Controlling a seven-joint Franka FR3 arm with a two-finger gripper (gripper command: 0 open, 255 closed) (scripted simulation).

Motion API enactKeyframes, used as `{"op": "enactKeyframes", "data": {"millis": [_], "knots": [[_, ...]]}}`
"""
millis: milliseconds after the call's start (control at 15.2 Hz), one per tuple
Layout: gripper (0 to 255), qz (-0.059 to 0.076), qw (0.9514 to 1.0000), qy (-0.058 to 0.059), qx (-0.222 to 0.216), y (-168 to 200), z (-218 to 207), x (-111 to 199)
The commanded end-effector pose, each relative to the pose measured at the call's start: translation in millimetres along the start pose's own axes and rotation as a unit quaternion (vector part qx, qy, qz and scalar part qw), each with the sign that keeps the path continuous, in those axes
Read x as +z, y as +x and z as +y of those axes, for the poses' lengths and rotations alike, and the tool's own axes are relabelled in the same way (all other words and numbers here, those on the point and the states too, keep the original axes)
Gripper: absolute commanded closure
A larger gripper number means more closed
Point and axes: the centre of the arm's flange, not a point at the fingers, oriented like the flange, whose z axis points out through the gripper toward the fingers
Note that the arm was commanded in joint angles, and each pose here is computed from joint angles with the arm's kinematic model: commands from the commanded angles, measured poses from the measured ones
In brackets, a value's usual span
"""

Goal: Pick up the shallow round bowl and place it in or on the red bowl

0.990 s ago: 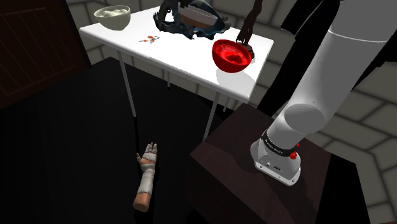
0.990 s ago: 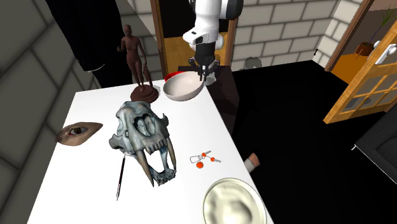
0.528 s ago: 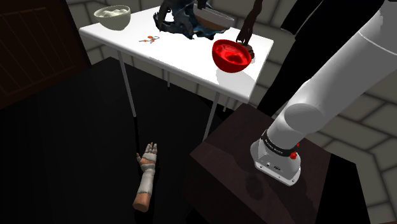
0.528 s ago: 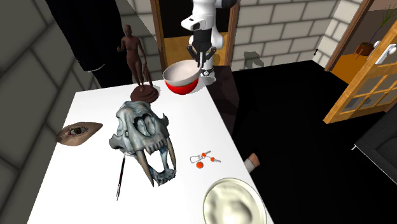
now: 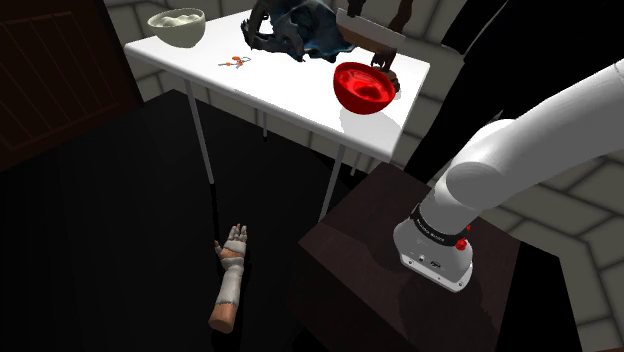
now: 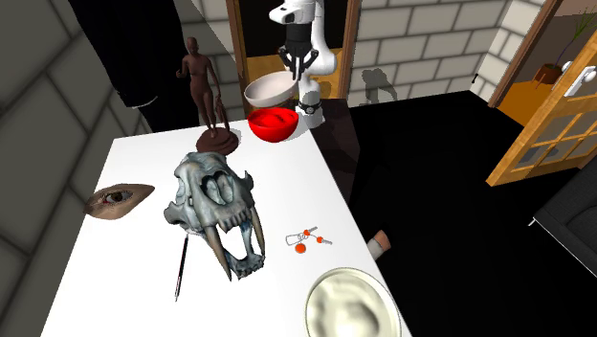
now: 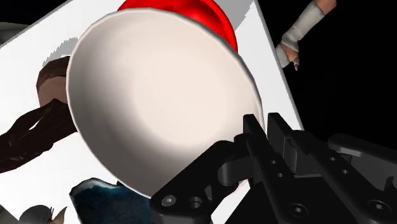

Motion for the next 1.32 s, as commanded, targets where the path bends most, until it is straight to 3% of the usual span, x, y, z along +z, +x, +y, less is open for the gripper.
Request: {"op": "enactKeyframes", "data": {"millis": [0,1254], "knots": [[255,0.000,1.0000,0.000,0.000,-10,2,7],[255,0.000,1.0000,0.000,0.000,-15,-2,107]]}}
